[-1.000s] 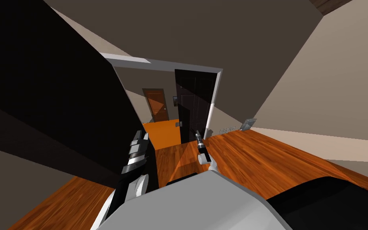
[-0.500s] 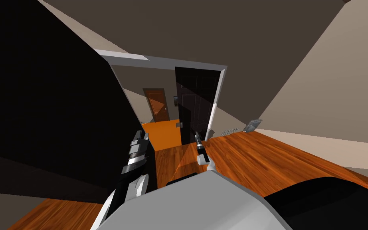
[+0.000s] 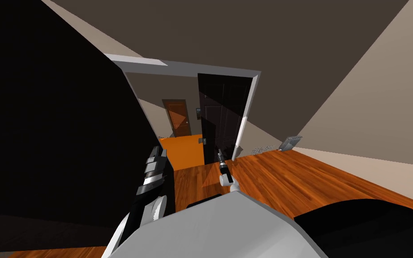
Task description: Pull the door open
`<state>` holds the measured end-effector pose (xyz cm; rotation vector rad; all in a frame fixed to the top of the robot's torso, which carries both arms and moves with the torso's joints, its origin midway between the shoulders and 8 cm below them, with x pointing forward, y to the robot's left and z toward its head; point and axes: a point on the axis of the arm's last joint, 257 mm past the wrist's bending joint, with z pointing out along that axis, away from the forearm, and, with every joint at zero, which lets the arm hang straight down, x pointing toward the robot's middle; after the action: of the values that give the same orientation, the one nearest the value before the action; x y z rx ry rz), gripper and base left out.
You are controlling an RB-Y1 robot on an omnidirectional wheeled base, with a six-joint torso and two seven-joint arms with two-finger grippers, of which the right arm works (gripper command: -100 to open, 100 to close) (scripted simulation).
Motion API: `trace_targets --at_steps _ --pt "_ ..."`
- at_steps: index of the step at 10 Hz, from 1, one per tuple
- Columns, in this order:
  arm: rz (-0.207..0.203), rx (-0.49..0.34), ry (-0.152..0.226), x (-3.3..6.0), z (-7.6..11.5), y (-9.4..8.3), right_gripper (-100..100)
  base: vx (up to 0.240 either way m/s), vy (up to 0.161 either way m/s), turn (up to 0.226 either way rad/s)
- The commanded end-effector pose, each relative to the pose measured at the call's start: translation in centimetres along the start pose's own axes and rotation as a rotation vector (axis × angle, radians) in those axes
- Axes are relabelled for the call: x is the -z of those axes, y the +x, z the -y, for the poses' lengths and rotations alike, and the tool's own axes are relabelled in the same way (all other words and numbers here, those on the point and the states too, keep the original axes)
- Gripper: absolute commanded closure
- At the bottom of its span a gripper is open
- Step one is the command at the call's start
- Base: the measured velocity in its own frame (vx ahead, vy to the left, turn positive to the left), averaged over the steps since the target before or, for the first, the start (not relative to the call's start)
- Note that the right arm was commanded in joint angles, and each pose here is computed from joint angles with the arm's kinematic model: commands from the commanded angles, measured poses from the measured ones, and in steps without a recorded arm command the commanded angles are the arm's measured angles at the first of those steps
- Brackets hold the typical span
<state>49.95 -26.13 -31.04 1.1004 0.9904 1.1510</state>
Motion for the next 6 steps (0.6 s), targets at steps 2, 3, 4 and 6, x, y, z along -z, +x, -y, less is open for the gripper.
trace_targets --at_steps 2,3,4,6 --pt "0.004 -0.004 0.034 0.36 1.5 0.6 -100 0.144 -0.027 0.062" --pt "0.005 -0.005 0.045 0.47 2.0 0.8 -100 0.105 -0.011 0.040" --pt "0.006 -0.007 0.055 0.59 2.5 1.0 -100 0.088 -0.011 0.047" --pt "0.007 -0.010 0.074 0.84 3.3 1.5 -100 0.083 -0.007 0.058"
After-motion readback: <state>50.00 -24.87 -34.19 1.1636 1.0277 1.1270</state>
